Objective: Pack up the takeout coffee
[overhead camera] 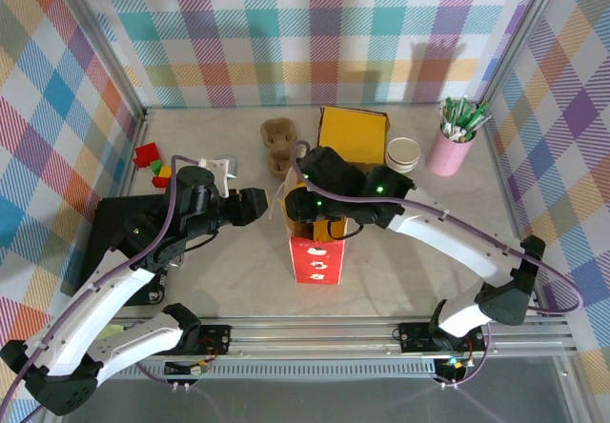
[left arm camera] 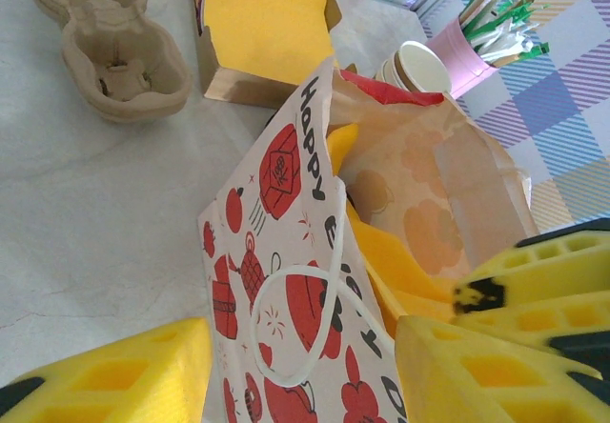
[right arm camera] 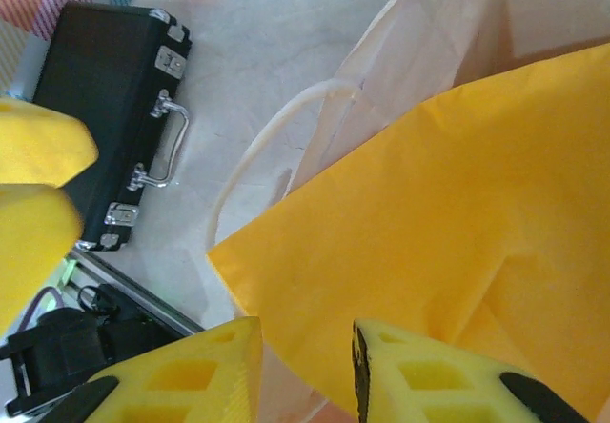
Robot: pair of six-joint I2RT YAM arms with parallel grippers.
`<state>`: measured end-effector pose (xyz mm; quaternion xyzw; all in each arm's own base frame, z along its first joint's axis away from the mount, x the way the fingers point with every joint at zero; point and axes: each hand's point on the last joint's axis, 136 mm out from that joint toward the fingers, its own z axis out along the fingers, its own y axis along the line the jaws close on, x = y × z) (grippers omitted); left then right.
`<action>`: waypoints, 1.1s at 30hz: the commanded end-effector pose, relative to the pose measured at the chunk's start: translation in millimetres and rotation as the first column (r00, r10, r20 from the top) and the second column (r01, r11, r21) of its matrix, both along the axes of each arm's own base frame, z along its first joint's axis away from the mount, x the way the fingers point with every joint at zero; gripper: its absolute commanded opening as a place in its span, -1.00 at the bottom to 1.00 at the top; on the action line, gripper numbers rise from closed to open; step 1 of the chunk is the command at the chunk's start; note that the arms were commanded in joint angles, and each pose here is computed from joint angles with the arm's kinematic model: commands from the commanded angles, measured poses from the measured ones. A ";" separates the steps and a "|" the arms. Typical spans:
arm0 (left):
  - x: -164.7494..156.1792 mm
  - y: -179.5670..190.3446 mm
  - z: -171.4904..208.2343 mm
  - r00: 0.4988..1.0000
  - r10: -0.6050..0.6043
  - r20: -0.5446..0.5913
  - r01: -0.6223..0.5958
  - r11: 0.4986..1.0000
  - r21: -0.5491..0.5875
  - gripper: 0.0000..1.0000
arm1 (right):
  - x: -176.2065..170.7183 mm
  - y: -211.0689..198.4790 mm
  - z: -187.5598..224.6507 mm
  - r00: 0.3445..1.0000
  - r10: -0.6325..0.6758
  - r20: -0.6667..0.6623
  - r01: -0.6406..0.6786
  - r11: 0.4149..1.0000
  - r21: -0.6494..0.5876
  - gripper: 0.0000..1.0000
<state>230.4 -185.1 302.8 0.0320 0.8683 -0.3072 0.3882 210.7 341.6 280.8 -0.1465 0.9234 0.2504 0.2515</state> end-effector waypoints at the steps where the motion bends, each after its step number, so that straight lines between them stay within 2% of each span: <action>1: -4.7 1.7 4.1 1.000 -0.009 0.023 0.009 1.000 0.002 0.07 | 6.9 -11.1 -21.3 0.997 -0.071 0.001 0.071 0.994 -0.081 -0.37; 6: -6.3 5.1 1.2 1.000 0.000 0.021 0.000 1.000 0.009 0.07 | 9.3 -23.2 -38.4 0.994 -0.105 -0.004 0.103 0.983 -0.151 -0.42; 14: -6.9 8.4 -1.5 1.000 0.010 0.021 -0.010 1.000 0.020 0.07 | 7.3 -35.4 -71.6 0.986 -0.137 -0.097 0.112 0.968 -0.226 -0.44; 20: -6.6 8.9 -4.1 1.000 0.011 0.017 -0.012 1.000 0.027 0.07 | 8.2 -46.7 -75.8 0.979 -0.162 -0.120 0.124 0.953 -0.277 -0.47; 23: -5.1 8.3 -3.4 1.000 0.011 0.022 -0.011 0.999 0.030 0.07 | 10.6 -41.3 -61.0 0.984 -0.143 -0.106 0.113 0.962 -0.250 -0.46; 25: -3.8 8.2 -2.1 1.000 0.012 0.027 -0.013 0.999 0.036 0.07 | 13.1 -34.3 -43.0 0.990 -0.115 -0.083 0.096 0.974 -0.207 -0.38; 33: 8.0 16.2 15.1 0.994 0.053 0.095 -0.061 0.995 0.083 0.09 | 15.7 -22.2 61.7 0.996 -0.012 0.087 0.012 1.000 0.000 -0.24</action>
